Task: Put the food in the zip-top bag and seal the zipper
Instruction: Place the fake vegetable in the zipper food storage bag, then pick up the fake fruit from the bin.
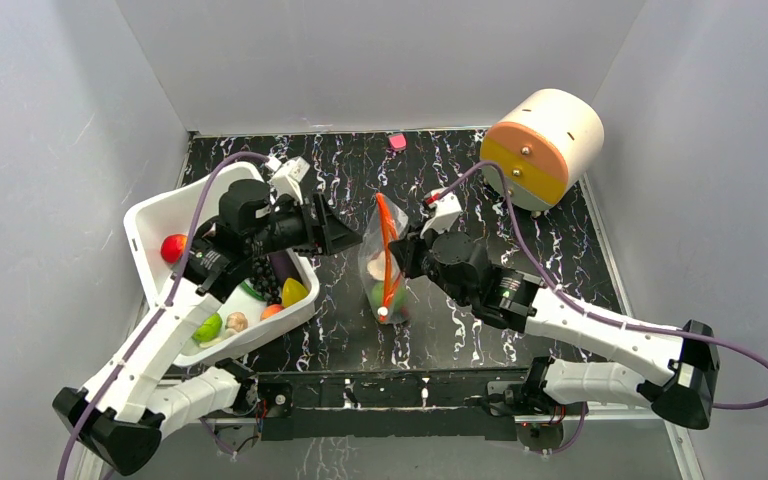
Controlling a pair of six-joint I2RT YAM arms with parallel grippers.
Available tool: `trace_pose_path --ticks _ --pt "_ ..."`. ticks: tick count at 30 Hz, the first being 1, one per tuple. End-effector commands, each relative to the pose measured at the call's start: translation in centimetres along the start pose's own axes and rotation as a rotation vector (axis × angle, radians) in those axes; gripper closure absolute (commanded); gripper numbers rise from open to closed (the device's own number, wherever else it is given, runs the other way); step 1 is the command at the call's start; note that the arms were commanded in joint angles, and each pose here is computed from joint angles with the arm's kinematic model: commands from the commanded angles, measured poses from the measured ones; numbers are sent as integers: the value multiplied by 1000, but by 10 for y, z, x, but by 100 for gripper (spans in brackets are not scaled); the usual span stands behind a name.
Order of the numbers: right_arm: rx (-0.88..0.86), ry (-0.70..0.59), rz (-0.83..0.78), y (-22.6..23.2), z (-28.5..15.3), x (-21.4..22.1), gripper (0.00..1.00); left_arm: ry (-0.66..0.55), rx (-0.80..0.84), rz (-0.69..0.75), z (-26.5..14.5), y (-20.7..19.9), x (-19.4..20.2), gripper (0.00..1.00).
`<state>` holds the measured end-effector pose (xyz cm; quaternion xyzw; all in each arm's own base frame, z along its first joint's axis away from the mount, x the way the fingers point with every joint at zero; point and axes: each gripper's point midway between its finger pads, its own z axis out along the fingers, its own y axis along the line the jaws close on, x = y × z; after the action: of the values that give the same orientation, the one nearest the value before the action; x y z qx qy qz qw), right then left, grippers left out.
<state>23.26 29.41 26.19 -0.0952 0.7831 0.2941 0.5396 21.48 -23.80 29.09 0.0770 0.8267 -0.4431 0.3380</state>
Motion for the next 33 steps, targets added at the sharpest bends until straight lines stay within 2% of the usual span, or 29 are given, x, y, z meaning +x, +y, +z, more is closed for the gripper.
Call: trace_pose_path --ticks 1,8,14,20,25,28,33 --pt "66 -101 -16 -10 -16 -38 100 -56 -229 68 -24 31 -9 37" --pt "127 -120 -41 -24 -26 -46 100 -101 -651 86 -53 106 -10 36" --pt "130 -139 -36 -27 -36 -53 100 -109 -859 92 -66 143 -13 32" --pt "125 -135 -32 -30 -38 -48 100 -110 -912 47 -70 166 -19 32" --pt "118 -134 -27 -31 -39 -43 100 -82 -899 -94 -70 200 -15 35" --pt "109 -128 -27 -29 -39 -42 100 -74 -941 -131 -72 220 -9 36" --pt "103 -131 -23 -29 -40 -42 100 -138 -998 -220 -79 263 -7 29"
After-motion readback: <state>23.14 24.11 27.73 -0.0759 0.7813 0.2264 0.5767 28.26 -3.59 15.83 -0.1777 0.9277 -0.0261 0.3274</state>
